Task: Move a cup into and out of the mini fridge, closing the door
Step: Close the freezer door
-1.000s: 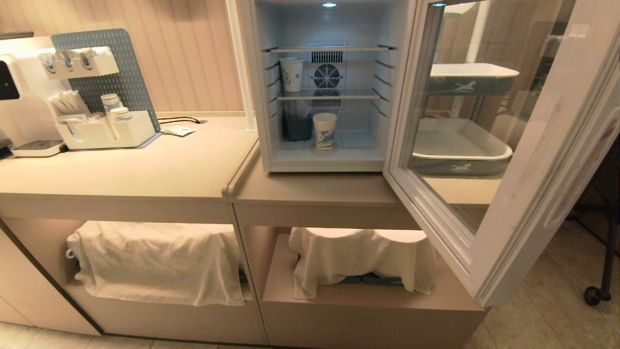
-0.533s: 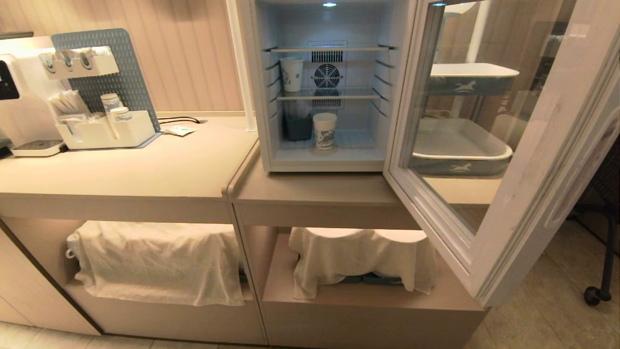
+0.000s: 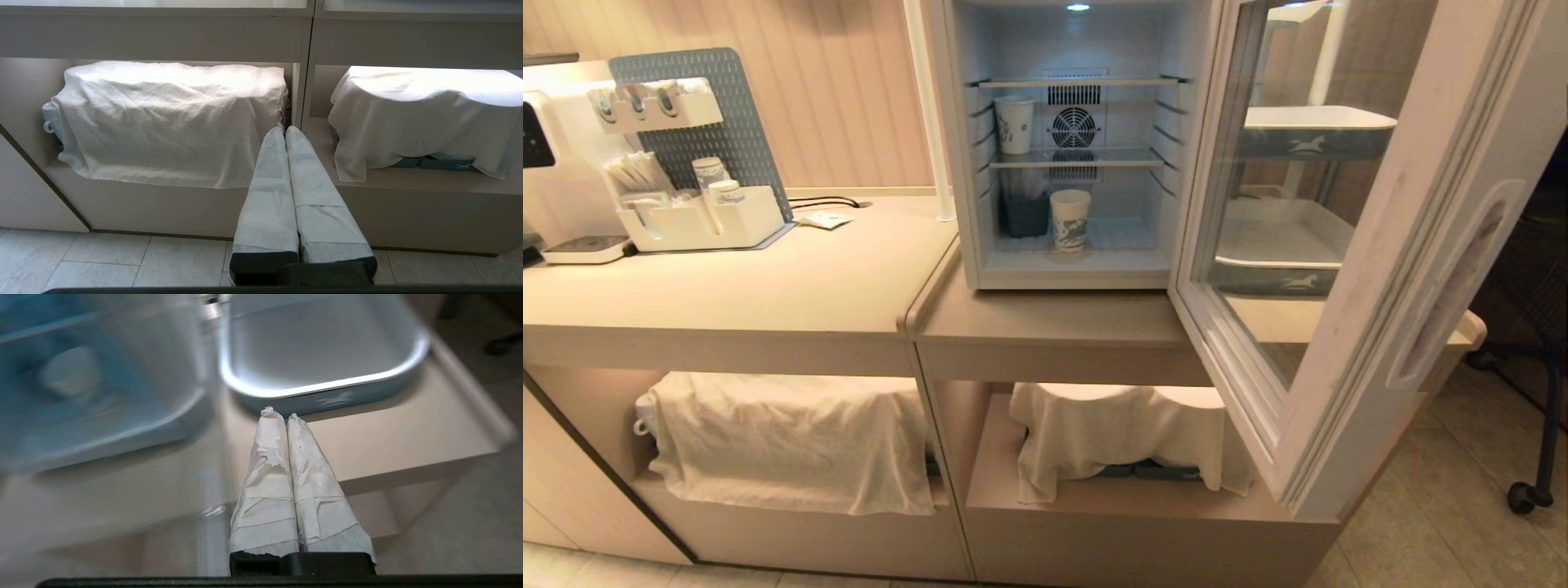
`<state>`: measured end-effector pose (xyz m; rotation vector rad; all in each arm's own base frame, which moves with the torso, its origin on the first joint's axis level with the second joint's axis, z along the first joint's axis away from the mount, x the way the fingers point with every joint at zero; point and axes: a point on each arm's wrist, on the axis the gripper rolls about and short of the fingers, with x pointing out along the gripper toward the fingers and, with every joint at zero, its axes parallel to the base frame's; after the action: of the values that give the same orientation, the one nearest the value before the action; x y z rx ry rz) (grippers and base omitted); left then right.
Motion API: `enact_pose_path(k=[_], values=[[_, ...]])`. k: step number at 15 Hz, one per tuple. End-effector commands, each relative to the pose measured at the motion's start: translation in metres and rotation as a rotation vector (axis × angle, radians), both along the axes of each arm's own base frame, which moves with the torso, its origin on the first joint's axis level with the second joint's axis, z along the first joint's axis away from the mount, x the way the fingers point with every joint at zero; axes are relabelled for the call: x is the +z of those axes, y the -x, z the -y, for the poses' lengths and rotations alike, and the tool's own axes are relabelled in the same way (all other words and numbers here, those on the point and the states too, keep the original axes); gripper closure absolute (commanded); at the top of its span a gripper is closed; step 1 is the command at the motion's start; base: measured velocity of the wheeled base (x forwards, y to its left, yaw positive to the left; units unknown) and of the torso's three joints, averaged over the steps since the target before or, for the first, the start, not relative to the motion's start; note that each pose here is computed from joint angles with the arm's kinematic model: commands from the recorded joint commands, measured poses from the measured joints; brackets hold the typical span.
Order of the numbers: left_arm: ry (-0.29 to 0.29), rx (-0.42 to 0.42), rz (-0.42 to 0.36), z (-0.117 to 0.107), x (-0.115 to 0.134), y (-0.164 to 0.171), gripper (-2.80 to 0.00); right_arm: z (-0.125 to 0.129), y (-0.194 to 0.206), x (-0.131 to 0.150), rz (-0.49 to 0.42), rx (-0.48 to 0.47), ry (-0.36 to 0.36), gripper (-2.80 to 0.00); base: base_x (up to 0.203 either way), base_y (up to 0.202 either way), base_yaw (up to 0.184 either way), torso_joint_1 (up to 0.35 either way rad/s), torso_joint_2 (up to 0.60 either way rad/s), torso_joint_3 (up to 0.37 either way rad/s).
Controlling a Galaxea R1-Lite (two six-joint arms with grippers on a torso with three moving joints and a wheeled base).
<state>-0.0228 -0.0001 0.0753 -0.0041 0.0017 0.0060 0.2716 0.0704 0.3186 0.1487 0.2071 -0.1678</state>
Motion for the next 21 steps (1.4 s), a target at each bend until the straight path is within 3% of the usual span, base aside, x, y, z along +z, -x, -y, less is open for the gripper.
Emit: enact_pose_path(k=[1, 4, 7, 14, 16, 21], values=[[0.001, 0.000, 0.000, 0.000, 0.000, 0.000, 0.00, -0.021, 0.007, 0.002, 0.010, 0.092, -0.034, 0.00, 0.000, 0.000, 0.000, 0.000, 0.00, 0.000], [0.001, 0.001, 0.000, 0.000, 0.000, 0.000, 0.00, -0.049, 0.005, 0.001, 0.046, 0.180, -0.067, 0.00, 0.000, 0.000, 0.000, 0.000, 0.00, 0.000], [0.001, 0.002, 0.000, 0.000, 0.000, 0.000, 0.00, -0.092, 0.002, 0.005, 0.076, 0.288, -0.154, 0.00, 0.000, 0.000, 0.000, 0.000, 0.00, 0.000], [0.001, 0.002, 0.000, 0.000, 0.000, 0.000, 0.00, -0.177, -0.011, -0.006, 0.100, 0.472, -0.212, 0.00, 0.000, 0.000, 0.000, 0.000, 0.00, 0.000], [0.001, 0.000, 0.000, 0.000, 0.000, 0.000, 0.00, -0.189, -0.015, -0.006, 0.115, 0.489, -0.218, 0.00, 0.000, 0.000, 0.000, 0.000, 0.00, 0.000], [0.001, 0.000, 0.000, 0.000, 0.000, 0.000, 0.00, -0.188, -0.037, -0.021, 0.102, 0.433, -0.180, 0.00, 0.000, 0.000, 0.000, 0.000, 0.00, 0.000]])
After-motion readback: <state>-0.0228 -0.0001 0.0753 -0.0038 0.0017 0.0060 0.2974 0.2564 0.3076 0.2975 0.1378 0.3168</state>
